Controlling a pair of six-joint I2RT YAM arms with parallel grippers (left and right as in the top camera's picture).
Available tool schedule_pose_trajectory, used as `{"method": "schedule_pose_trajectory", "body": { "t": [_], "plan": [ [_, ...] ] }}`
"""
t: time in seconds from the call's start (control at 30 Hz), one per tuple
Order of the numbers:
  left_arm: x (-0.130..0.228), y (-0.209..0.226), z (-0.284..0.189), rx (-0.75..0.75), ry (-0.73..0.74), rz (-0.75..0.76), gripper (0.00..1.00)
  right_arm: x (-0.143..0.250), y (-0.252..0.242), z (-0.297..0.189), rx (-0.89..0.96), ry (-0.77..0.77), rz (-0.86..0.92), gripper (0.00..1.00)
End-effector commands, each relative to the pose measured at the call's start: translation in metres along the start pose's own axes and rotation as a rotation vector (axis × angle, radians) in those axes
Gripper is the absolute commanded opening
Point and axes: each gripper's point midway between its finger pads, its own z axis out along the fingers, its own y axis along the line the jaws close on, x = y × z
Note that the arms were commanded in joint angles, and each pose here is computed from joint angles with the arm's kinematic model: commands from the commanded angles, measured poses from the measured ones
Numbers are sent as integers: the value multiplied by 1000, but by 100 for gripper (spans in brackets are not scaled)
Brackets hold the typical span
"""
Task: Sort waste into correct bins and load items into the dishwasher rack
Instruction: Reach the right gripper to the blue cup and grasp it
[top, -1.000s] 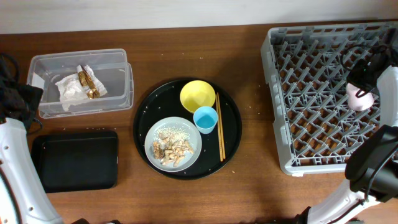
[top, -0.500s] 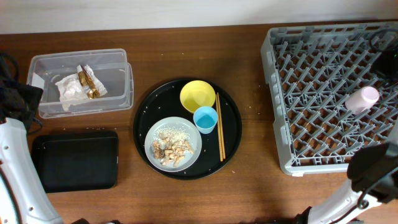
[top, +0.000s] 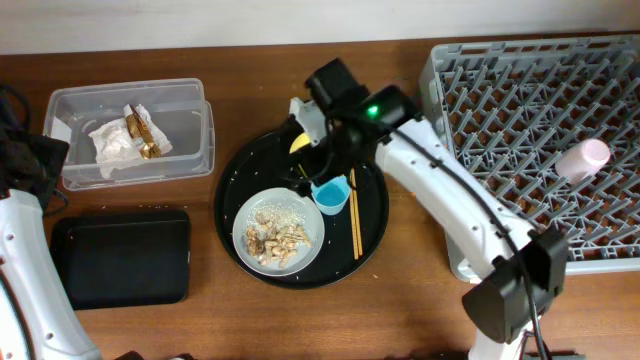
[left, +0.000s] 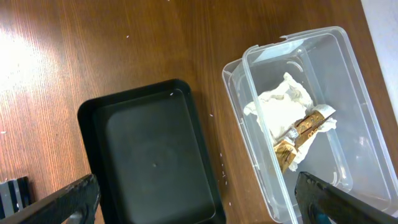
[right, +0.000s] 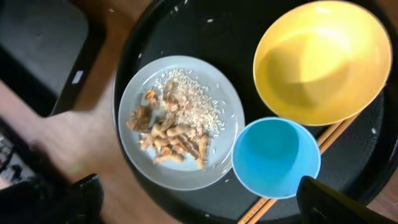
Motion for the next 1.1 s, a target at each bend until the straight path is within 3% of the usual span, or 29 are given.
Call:
{"method": "schedule_pose_trajectory", "body": {
  "t": [0.0, 0.03, 0.07, 0.13, 0.27, 0.47, 0.7, 1.07],
  "plan": [
    [-3, 2, -1, -5, -12, -6, 99, 4, -1, 27, 93, 42, -12, 82],
    [-3, 2, -1, -5, -12, -6, 99, 6, -3, 39, 95, 66, -9, 64],
    [-3, 2, -1, -5, -12, -6, 99, 11, -14, 58, 124, 108, 54, 53],
    [-3, 2, -1, -5, -12, -6, 99, 18, -28, 75, 185, 143, 141, 43],
    [-3, 2, -1, -5, -12, -6, 99, 29, -45, 87, 271, 185, 218, 48],
    [-3, 2, -1, -5, -12, -6, 99, 46, -51, 109, 276, 200, 297, 48],
    [-3, 2, -1, -5, -12, -6, 99, 38, -48, 113, 267, 168, 286, 33],
    [-3, 2, -1, -5, -12, -6, 99, 42, -39, 121, 264, 167, 265, 33]
  ]
}}
